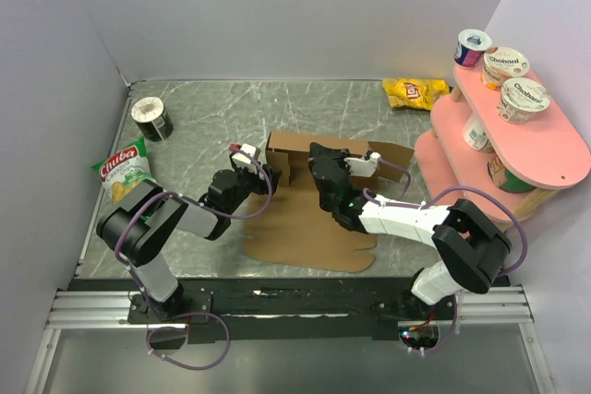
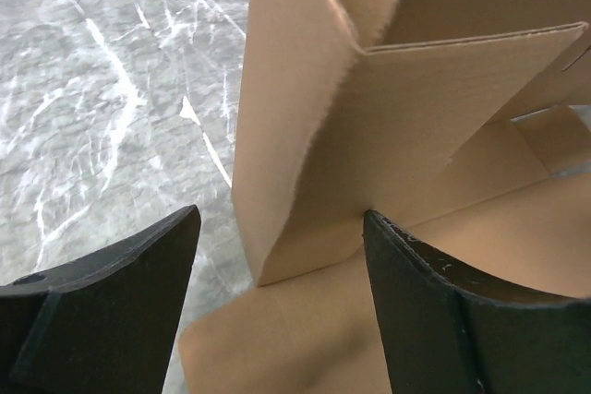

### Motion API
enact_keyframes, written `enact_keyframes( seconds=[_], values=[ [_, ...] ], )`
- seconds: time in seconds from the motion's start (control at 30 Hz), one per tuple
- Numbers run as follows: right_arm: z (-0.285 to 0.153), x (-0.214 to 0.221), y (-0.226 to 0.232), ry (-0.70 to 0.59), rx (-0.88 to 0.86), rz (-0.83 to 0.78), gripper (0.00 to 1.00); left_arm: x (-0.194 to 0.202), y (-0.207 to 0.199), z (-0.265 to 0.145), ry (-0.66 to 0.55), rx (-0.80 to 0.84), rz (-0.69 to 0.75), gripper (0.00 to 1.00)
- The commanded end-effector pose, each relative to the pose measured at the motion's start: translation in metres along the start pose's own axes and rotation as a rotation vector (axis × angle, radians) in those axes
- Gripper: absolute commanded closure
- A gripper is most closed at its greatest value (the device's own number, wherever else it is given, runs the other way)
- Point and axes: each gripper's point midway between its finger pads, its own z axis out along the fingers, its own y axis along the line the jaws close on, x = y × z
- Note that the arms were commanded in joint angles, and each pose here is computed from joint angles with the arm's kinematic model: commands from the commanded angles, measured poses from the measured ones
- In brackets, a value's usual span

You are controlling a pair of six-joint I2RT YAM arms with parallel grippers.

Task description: Fold the paper box

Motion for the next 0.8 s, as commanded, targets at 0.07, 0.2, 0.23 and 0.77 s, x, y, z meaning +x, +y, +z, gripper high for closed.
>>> enact_keyframes(
  seconds=[0.07,0.2,0.23,0.77],
  values=[
    [0.001,-0.012,-0.032,-0.044,0.093,-0.104,0.93,-0.034,-0.015,0.018,-0.094,0.117,-0.019,0.28],
    [0.002,-0.006,-0.034,-0.026,0.099,-0.122,0.93,-0.038,-0.017,0.027,-0.104,0.128,-0.010,0.32],
    [0.002,-0.006,-0.034,-0.022,0.099,-0.124,0.93,-0.037,-0.016,0.028,-0.103,0.126,-0.004,0.33],
    [-0.001,0.002,-0.039,0.009,0.108,-0.147,0.94,-0.046,-0.005,0.047,-0.115,-0.038,-0.147,0.67]
  ],
)
